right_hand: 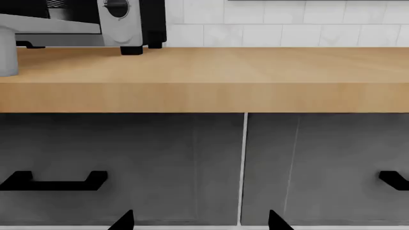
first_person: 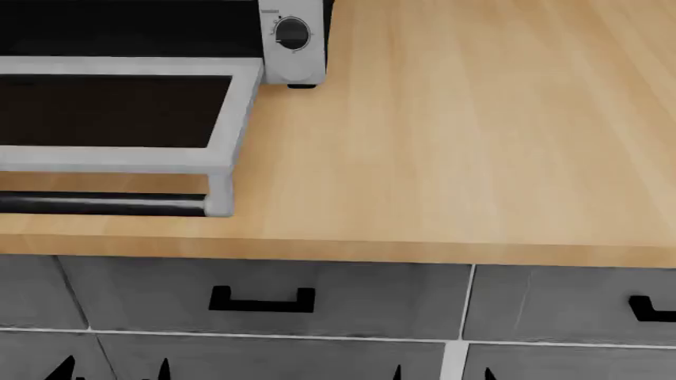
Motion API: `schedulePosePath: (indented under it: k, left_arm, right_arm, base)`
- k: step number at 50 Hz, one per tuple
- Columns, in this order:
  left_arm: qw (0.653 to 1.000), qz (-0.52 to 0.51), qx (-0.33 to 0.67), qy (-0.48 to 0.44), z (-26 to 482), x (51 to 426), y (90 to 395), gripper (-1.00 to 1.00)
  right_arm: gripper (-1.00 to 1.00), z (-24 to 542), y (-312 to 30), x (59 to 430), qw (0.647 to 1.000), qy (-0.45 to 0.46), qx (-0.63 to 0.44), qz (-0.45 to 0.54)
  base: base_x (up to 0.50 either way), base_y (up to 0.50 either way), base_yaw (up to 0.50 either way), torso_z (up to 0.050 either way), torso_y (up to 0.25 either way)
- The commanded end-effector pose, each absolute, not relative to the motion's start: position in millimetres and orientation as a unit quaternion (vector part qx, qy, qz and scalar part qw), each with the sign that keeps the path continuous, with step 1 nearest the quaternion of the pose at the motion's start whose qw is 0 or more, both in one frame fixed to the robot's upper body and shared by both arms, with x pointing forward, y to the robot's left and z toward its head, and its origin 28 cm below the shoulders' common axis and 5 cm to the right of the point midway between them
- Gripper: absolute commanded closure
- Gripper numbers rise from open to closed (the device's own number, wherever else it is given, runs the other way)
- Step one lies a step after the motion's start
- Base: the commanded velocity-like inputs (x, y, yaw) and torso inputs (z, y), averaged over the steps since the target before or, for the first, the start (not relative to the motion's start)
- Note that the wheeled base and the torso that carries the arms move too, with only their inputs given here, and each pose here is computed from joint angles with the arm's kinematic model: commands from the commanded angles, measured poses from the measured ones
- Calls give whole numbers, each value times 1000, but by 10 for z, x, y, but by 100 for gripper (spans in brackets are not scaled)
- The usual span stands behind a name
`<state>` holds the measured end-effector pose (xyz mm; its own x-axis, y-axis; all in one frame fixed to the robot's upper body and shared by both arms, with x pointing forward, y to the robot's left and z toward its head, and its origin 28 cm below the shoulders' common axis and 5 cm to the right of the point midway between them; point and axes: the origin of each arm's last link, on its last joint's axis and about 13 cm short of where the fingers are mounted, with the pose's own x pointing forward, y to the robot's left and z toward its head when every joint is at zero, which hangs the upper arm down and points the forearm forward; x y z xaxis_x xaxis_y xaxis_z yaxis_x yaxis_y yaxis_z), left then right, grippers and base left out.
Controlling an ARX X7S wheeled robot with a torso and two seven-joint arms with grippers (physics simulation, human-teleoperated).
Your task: Close the toaster oven door.
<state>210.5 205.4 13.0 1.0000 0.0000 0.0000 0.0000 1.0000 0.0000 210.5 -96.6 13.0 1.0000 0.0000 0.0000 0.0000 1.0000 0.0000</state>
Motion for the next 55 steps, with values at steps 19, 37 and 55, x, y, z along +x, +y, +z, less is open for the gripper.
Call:
schedulePosePath:
  k: [19,37,55]
  left_arm:
    - [999,-28,-17,7,88,2059,2042,-100]
    - [1000,-24,-17,3,135,2067,2034,-100]
    - [999,-40,0,-14,1110,2252,2307,-100]
  right_arm:
    - [-100,143,-928,2112,1000,-4,-3,2]
    - [-100,226,-926,2086,1000,-18,6,6]
    - [-100,1633,-1317,2126,978,-193,-53,-51]
  base:
    - [0,0,0,29,0]
    - [0,0,0,50,0]
    - [0,0,0,21,0]
